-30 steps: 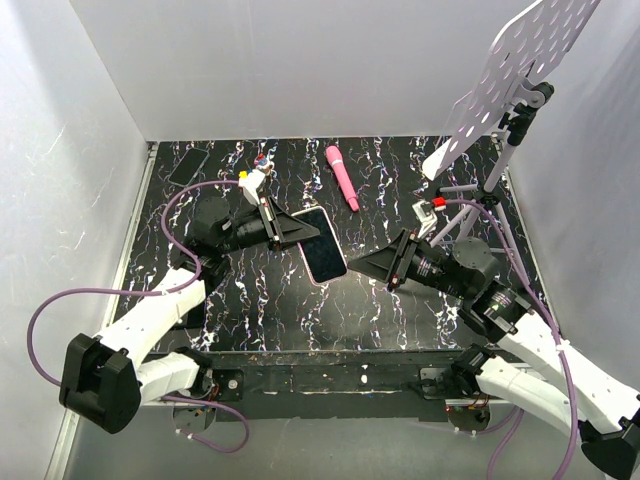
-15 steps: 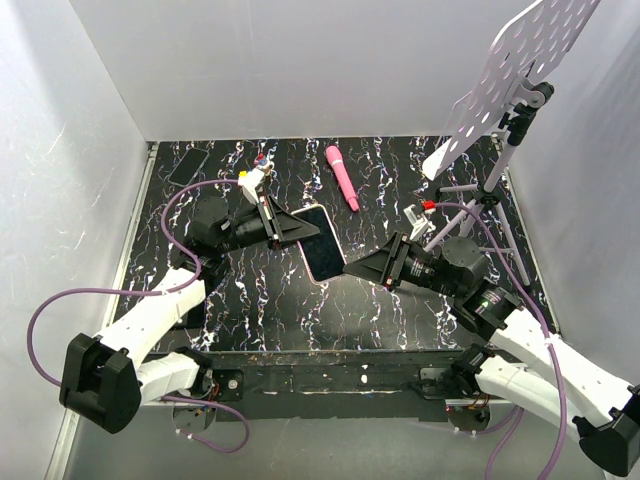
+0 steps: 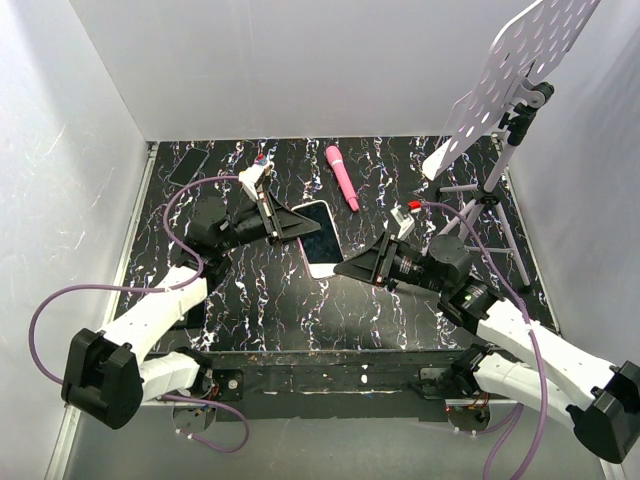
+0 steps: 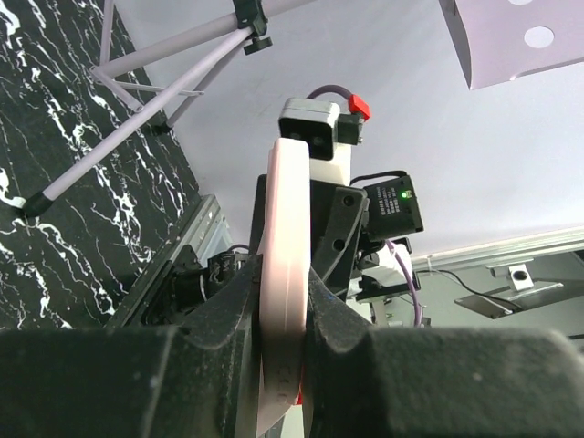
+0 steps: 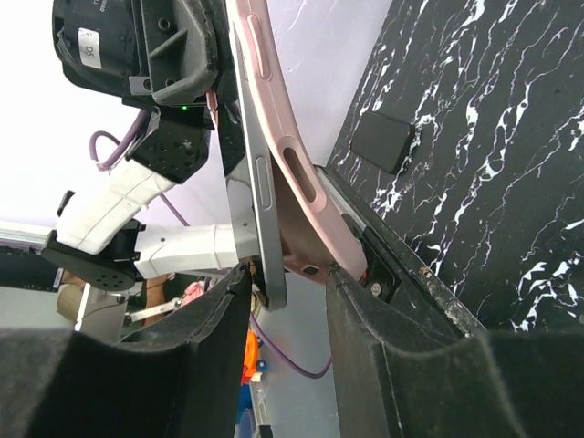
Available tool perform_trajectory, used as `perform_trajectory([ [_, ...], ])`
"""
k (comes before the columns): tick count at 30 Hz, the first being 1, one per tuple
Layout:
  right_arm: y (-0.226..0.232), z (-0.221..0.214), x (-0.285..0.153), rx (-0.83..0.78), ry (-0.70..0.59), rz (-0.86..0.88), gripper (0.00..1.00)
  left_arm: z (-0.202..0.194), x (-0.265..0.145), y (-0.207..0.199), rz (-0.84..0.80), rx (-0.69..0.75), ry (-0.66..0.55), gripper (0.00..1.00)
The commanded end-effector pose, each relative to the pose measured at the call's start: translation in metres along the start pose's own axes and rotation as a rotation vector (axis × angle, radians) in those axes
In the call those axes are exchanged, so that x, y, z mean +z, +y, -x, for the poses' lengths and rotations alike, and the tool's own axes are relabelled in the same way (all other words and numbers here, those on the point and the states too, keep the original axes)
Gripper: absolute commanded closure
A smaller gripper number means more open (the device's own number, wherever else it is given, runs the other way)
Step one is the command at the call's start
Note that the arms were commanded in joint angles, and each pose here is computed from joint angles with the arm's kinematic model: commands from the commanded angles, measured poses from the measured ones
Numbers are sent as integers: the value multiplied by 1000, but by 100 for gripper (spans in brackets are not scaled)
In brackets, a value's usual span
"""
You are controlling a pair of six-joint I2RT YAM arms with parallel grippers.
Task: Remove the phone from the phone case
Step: Remove the phone case from the phone.
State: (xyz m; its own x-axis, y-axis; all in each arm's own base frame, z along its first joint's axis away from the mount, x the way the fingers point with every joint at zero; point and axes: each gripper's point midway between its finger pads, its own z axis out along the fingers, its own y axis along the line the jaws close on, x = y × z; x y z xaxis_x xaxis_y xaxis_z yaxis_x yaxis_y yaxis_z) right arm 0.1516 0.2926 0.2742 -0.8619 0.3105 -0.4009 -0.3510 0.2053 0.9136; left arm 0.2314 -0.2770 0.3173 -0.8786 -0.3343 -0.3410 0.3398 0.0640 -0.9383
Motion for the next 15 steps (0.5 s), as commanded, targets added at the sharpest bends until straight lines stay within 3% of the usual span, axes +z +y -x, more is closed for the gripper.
perform_trajectory([
  [1, -18, -5, 10, 22, 19, -20, 54, -20, -1, -51, -174, 7, 83, 100],
  [7, 9, 1, 16, 22, 19, 104, 59, -44, 11, -30, -114, 3, 136, 100],
  [9, 12, 3, 15, 26, 3, 130, 71, -49, 12, -21, -84, 17, 149, 100],
  [12, 16, 5, 8, 34, -35, 152, 99, -52, 10, -9, -22, 30, 166, 100],
  [15, 19, 9, 1, 51, -75, 153, 99, -51, 9, -5, 20, 75, 170, 62],
])
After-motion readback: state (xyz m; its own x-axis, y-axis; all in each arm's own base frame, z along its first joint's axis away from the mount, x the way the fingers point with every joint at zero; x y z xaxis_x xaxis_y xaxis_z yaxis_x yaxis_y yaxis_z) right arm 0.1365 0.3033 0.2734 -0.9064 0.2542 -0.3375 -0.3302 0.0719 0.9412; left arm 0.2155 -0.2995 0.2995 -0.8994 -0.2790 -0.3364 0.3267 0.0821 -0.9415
